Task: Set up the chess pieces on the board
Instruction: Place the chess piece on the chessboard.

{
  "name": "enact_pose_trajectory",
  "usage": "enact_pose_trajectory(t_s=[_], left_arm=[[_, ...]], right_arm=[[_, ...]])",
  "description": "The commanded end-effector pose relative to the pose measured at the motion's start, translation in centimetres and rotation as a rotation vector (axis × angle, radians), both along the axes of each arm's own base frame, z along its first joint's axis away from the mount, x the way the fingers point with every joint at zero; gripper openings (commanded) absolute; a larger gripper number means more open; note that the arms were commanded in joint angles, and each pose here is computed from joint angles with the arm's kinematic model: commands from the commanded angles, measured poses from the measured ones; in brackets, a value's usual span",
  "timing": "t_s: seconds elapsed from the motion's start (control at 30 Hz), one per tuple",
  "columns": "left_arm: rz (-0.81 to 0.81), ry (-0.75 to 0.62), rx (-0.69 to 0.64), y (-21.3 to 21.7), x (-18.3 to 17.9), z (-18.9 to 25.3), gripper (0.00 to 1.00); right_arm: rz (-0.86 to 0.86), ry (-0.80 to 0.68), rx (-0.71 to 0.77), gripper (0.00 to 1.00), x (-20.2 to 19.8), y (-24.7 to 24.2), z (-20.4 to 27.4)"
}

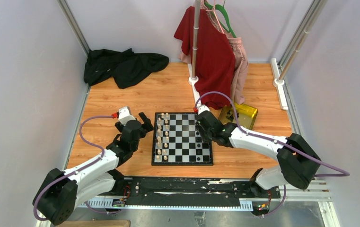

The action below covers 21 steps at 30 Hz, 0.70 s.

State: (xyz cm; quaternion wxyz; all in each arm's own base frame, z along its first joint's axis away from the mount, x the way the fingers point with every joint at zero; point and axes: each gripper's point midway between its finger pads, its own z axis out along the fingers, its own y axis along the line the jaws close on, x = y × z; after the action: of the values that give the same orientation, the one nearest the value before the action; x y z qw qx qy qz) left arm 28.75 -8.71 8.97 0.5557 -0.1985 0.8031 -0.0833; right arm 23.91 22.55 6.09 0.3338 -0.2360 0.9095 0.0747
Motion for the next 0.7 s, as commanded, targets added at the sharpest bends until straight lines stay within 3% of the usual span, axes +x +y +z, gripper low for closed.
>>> enact_pose_trajectory(t_s=[0.0, 0.17, 0.67], left_arm=[[0.017, -0.013, -0.004, 0.2, 0.0, -0.1, 1.00], [0.013, -0.013, -0.006, 0.0, 0.0, -0.1, 1.00], [0.007, -0.020, -0.011, -0.1, 0.0, 0.2, 1.00]], right_arm=[[0.018, 0.018, -0.007, 0.30, -0.9, 0.0, -0.6], [0.018, -0.009, -0.004, 0.38, -0.6, -0.1, 0.7], [-0.043, -0.174, 0.024, 0.38, 0.9, -1.7, 7.3]])
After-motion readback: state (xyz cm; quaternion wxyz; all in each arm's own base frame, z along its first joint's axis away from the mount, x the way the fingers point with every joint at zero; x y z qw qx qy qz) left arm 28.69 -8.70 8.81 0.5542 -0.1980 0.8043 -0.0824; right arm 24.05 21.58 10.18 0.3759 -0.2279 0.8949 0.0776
